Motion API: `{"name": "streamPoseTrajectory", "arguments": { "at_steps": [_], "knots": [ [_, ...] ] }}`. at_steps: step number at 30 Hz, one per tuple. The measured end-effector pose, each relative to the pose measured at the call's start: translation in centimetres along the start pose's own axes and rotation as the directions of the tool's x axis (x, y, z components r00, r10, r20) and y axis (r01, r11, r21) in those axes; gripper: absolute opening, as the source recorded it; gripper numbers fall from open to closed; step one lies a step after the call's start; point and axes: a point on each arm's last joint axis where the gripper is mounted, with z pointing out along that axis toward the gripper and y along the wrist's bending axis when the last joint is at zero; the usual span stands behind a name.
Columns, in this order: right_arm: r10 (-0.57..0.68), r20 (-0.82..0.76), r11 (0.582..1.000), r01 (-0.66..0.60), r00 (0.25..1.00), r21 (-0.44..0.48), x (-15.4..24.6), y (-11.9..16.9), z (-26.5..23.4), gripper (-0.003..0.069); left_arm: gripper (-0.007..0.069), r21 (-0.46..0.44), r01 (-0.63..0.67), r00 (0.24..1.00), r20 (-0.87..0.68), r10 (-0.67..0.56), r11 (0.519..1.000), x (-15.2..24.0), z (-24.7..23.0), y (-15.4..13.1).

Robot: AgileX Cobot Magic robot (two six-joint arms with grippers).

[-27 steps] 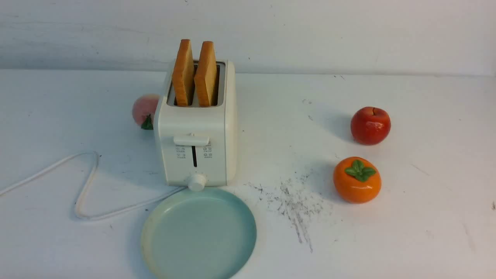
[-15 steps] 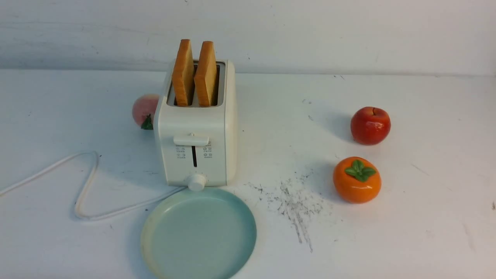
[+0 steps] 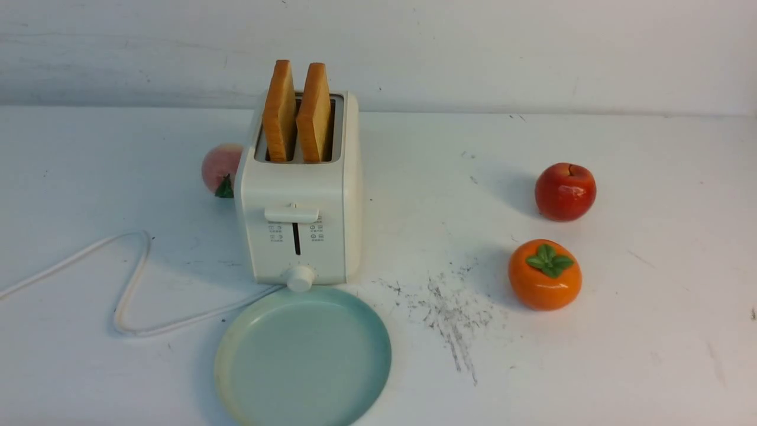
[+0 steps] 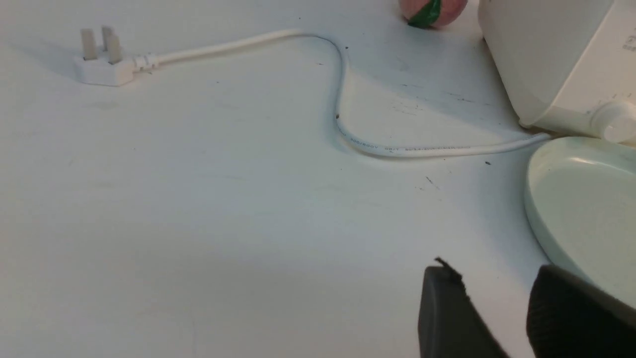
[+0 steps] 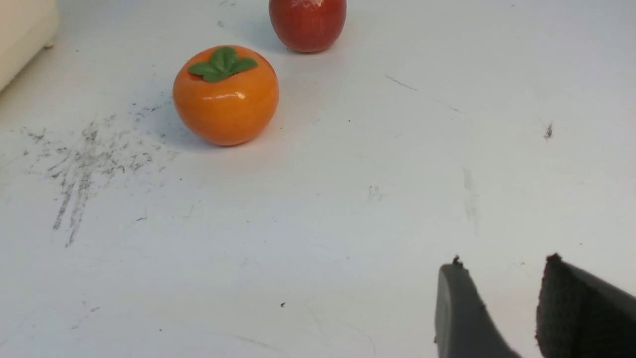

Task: Take toasted bread from bread machine on white table place on plate.
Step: 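Reach for a toast slice standing in the toaster with the left gripper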

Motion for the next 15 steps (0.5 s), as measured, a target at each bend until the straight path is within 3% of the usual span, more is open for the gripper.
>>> {"name": "streamPoseTrajectory", "arguments": {
  "at_steps": [5,9,11,13,15],
  "knots": [
    [0.003,0.000,1.000,-0.003,1.000,0.000,0.0,0.0,0.0,0.0240,0.0238,0.078,0.164,0.983,0.074,-0.170,0.983,-0.8,-0.1,-0.6],
    [0.006,0.000,1.000,-0.006,1.000,0.000,0.0,0.0,0.0,0.0240,0.0238,0.198,0.354,0.906,0.169,-0.388,0.914,-2.1,-0.3,-1.1],
    [0.008,0.001,1.000,-0.008,1.000,0.000,0.0,0.0,0.0,0.0240,0.0238,0.220,0.378,0.889,0.186,-0.419,0.899,-2.4,-0.4,-1.1],
    [0.048,0.009,0.999,-0.048,0.999,-0.009,-0.1,0.1,0.0,0.0240,0.0238,0.253,0.407,0.860,0.216,-0.462,0.877,-2.8,-0.5,-1.2],
    [0.183,0.042,0.982,-0.181,0.982,-0.048,-0.3,0.3,0.1,0.0240,0.0238,0.267,0.415,0.849,0.230,-0.476,0.870,-3.0,-0.6,-1.2]
  ]
}}
